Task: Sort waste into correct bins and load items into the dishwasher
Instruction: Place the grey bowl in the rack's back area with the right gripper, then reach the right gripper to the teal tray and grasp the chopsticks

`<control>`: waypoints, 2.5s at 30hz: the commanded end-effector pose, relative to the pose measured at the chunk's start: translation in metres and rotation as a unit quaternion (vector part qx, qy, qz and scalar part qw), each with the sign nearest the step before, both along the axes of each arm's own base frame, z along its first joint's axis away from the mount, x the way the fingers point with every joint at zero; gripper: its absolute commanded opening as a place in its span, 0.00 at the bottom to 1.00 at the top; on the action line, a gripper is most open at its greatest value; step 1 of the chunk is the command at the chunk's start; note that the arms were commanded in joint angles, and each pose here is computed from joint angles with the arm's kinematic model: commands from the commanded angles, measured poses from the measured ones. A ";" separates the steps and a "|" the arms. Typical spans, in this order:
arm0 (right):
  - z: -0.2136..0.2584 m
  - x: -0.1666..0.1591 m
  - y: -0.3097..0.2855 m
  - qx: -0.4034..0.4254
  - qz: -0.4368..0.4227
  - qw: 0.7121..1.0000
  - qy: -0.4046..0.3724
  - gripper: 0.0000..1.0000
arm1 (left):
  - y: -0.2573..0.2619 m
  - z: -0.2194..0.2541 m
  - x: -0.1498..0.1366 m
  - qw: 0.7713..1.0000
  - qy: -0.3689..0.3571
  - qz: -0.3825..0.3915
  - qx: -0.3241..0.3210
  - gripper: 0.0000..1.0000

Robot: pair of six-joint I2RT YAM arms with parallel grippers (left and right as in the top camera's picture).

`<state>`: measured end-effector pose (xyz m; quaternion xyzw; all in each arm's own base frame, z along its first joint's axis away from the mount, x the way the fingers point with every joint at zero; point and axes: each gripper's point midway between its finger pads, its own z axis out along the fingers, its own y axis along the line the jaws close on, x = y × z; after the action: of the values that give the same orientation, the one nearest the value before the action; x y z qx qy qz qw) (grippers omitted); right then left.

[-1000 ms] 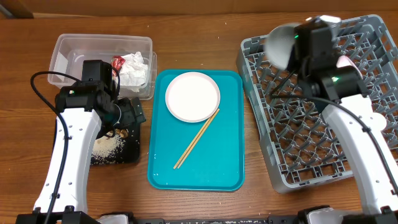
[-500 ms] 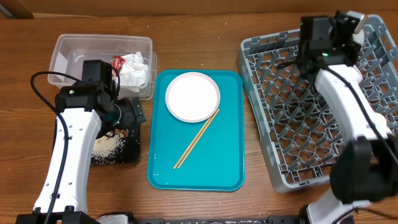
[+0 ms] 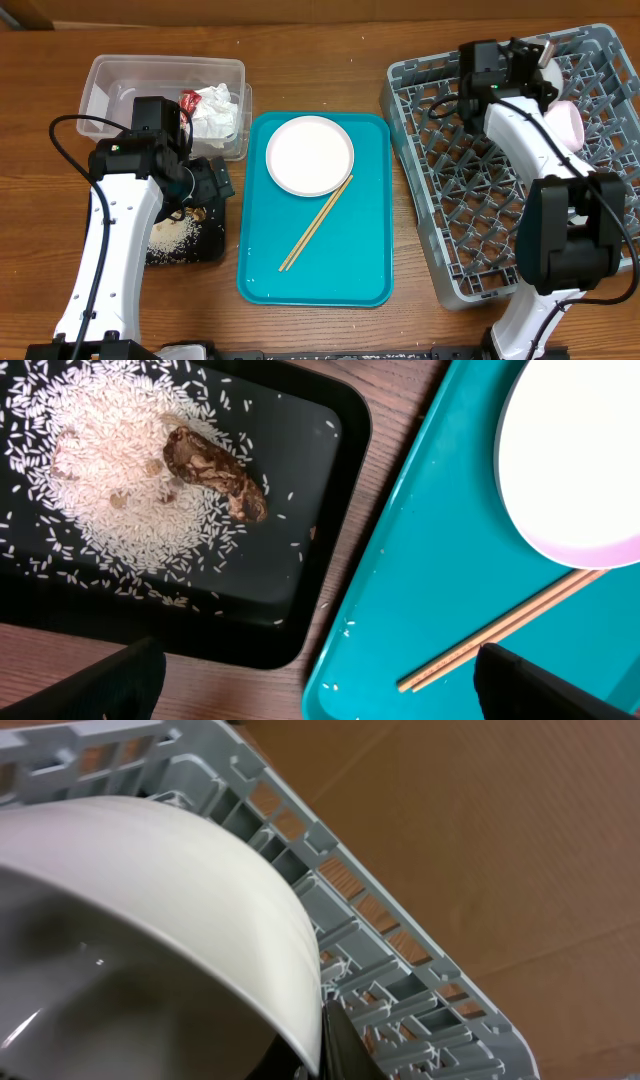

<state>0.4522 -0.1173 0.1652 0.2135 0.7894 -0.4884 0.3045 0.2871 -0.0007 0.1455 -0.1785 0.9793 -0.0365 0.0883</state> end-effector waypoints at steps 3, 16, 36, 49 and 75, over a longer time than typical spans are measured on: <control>-0.033 0.000 0.029 0.045 0.048 0.996 0.068 0.04 | 0.001 0.010 0.004 1.000 -0.018 0.000 0.001 1.00; -0.036 -0.036 0.061 0.209 0.056 0.973 0.075 0.51 | 0.001 0.010 0.004 1.000 -0.018 0.000 0.001 1.00; 0.003 -0.123 0.318 0.637 0.300 0.696 0.141 0.62 | 0.001 0.010 0.004 1.000 -0.018 0.000 0.001 1.00; -0.101 -0.174 0.395 0.567 0.232 0.757 0.230 0.65 | 0.001 0.010 0.004 1.000 -0.018 0.000 0.001 1.00; -0.176 -0.193 0.367 0.487 0.154 0.805 0.300 0.58 | 0.001 0.010 0.004 1.000 -0.018 0.000 0.001 1.00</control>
<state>0.2640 0.2579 0.0044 0.0478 0.9988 0.0003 -0.0091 0.2871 -0.0007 0.1455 -0.1785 0.9793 -0.0365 0.0883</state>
